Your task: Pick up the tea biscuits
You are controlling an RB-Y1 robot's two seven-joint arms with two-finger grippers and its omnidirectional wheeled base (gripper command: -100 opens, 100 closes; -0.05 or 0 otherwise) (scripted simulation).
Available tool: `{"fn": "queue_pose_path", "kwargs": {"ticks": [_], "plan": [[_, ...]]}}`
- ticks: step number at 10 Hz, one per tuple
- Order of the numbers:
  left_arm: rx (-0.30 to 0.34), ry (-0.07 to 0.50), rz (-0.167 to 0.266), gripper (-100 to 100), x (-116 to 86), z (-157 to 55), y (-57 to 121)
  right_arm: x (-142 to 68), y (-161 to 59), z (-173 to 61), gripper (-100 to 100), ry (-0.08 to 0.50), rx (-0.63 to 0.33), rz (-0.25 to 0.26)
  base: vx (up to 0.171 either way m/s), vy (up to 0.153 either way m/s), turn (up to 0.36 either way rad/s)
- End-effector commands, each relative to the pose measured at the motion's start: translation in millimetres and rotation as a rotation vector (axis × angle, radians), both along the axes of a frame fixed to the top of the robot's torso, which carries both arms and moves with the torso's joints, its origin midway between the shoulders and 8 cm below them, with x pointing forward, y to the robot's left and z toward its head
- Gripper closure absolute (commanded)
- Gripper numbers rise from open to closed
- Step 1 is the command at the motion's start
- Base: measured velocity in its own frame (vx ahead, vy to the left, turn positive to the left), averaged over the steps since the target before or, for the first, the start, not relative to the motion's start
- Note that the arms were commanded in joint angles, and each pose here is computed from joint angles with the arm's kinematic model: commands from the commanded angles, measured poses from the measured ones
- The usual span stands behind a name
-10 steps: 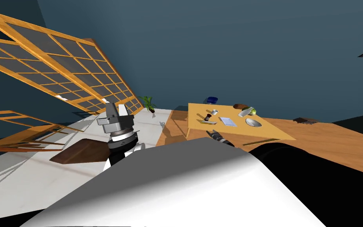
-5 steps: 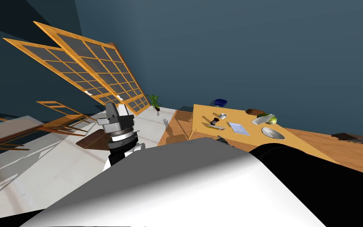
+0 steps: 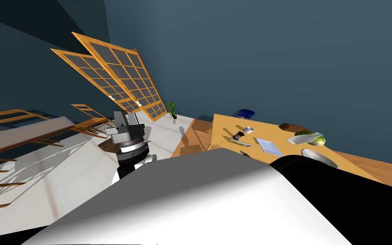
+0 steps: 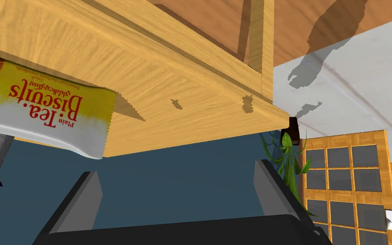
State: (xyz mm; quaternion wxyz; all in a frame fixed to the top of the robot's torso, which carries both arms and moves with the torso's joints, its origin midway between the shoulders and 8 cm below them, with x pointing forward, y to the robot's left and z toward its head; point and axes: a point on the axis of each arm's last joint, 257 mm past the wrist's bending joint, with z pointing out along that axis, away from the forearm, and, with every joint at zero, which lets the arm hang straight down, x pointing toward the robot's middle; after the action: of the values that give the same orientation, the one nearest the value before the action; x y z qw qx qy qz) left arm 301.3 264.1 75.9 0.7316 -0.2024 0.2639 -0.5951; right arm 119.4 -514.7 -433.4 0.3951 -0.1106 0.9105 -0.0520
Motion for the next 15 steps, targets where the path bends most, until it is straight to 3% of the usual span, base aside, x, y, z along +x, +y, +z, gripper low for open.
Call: {"fn": "queue_pose_path", "kwargs": {"ticks": [1,2,3,8,9,12,15], "plan": [[0.0,0.0,0.0,0,0,0,0.0,-27,-13,-12,-100,0.071,-0.06,0.033,0.062,0.008,0.249],[0.0,0.0,0.0,0,0,0,0.0,-54,-27,-18,-100,0.137,-0.111,0.058,0.113,-0.018,0.333],[0.0,0.0,0.0,0,0,0,0.0,-55,-29,-18,-100,0.14,-0.112,0.056,0.089,-0.022,0.112],[0.0,0.0,0.0,0,0,0,0.0,-171,-86,-24,-100,0.423,-0.301,0.187,0.112,-0.023,0.287],[0.0,0.0,0.0,0,0,0,0.0,-171,-86,-24,-100,0.423,-0.301,0.187,0.069,-0.04,0.101],[0.0,0.0,0.0,0,0,0,0.0,-229,-110,-17,-100,0.561,-0.367,0.25,0.085,-0.043,0.221],[0.0,0.0,0.0,0,0,0,0.0,-290,-120,-11,-100,0.696,-0.4,0.315,0.128,-0.092,0.238]]}}
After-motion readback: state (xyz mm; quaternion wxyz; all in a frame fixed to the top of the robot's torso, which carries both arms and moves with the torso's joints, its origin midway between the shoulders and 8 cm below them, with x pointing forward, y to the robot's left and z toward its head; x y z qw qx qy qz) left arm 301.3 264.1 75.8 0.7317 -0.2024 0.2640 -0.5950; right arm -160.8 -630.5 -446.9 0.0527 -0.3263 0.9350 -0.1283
